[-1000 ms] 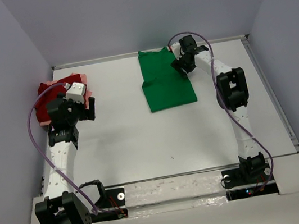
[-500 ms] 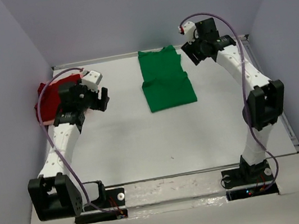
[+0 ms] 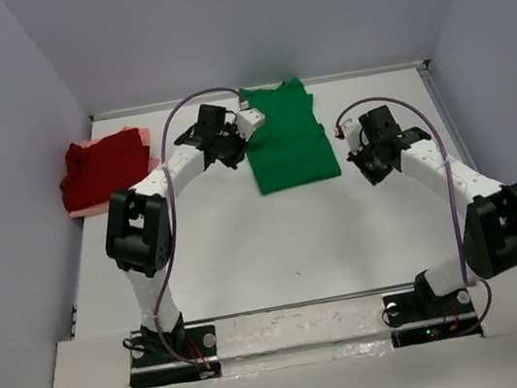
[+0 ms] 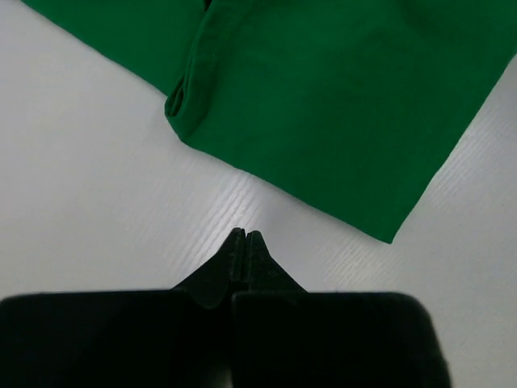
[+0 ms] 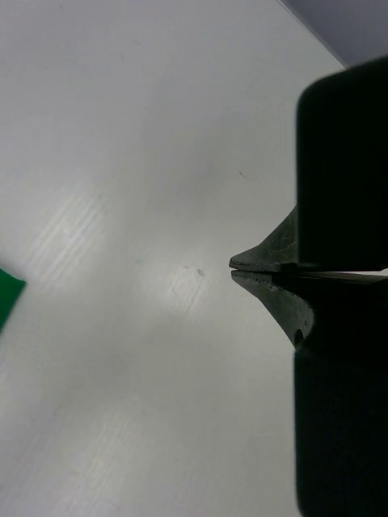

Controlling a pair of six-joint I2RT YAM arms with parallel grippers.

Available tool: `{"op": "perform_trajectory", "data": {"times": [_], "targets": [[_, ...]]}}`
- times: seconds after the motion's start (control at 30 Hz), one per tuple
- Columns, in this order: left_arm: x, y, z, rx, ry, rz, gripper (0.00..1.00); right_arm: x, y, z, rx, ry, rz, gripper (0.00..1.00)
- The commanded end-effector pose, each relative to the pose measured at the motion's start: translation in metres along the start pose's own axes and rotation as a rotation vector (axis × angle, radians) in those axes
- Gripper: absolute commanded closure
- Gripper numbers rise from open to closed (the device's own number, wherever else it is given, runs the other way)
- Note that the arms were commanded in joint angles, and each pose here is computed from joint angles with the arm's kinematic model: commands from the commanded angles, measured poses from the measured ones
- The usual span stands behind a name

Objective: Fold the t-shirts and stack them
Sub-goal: Smooth out the 2/3-rectangle-folded T-shirt at the center of the board.

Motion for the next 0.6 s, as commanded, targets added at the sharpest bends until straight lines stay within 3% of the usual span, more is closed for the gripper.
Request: {"op": "perform_trajectory", "data": {"times": [0.0,0.57], "targets": [[0.002,0.018,0.037,0.042,-0.067,0.066,1.00,-0.019,0.011,-0.001,0.038,-0.085,0.047,1.00],[0.071,0.025,0.050,0.064,-0.071,0.007,1.00,0.002,0.014,-0.015,0.056,-0.020,0.065,1.00]]}}
Point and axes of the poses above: each gripper's point midway between its finger pads, its own x axis out along the fingers, its own y axis along the line the jaws close on, z = x × y, the point moved 2 cm from there along -x, back along the fingers, and after that the axes turned 4 degrees about x, right-handed, at the moved point
